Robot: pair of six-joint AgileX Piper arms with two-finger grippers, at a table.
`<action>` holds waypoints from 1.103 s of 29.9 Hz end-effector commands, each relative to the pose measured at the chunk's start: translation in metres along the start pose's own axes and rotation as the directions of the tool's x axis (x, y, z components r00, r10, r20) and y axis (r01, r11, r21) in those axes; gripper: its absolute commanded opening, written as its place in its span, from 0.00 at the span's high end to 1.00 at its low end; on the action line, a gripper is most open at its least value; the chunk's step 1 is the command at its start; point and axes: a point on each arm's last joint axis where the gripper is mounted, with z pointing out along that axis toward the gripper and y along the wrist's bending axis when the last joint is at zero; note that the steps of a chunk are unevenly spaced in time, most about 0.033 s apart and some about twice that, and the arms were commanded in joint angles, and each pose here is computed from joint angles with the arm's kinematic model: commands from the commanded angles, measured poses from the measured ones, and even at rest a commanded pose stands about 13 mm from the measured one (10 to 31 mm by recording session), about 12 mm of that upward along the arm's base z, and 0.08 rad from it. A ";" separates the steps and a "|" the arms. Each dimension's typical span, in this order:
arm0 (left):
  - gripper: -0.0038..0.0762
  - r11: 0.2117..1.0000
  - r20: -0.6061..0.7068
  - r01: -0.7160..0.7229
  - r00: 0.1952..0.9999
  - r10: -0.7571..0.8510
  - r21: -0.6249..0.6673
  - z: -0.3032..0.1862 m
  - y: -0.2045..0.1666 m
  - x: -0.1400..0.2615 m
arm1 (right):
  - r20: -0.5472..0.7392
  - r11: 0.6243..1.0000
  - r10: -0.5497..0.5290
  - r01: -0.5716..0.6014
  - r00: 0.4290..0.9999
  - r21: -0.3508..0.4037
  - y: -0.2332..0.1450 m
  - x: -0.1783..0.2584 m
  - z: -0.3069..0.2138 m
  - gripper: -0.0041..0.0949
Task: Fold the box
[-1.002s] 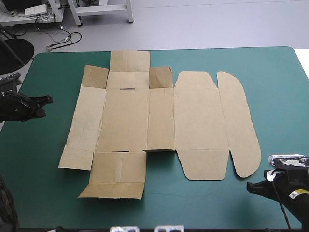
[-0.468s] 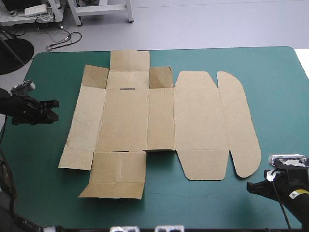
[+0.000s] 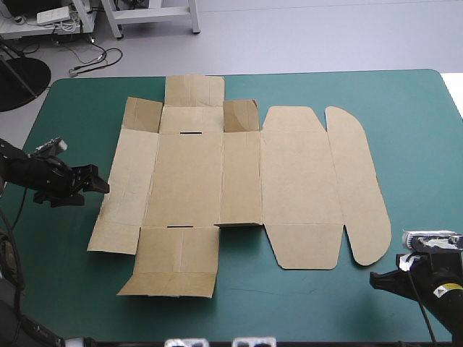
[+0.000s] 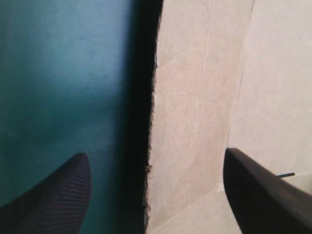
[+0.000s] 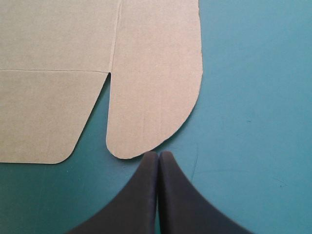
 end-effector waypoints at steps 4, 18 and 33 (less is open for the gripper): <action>0.27 0.995 0.012 -0.059 0.998 0.058 0.082 -0.008 -0.022 0.004 | 0.069 1.000 0.000 0.000 0.998 0.006 0.000 -0.011 -0.005 0.98; 0.32 0.988 -0.116 -0.101 0.987 0.115 0.120 0.037 -0.040 -0.002 | 0.066 1.000 0.000 0.000 0.998 0.005 0.000 -0.010 -0.005 0.98; 0.43 0.977 -0.107 -0.099 0.987 0.121 0.189 0.061 -0.063 -0.001 | 0.066 1.000 0.000 0.000 0.998 0.005 0.000 -0.010 -0.005 0.98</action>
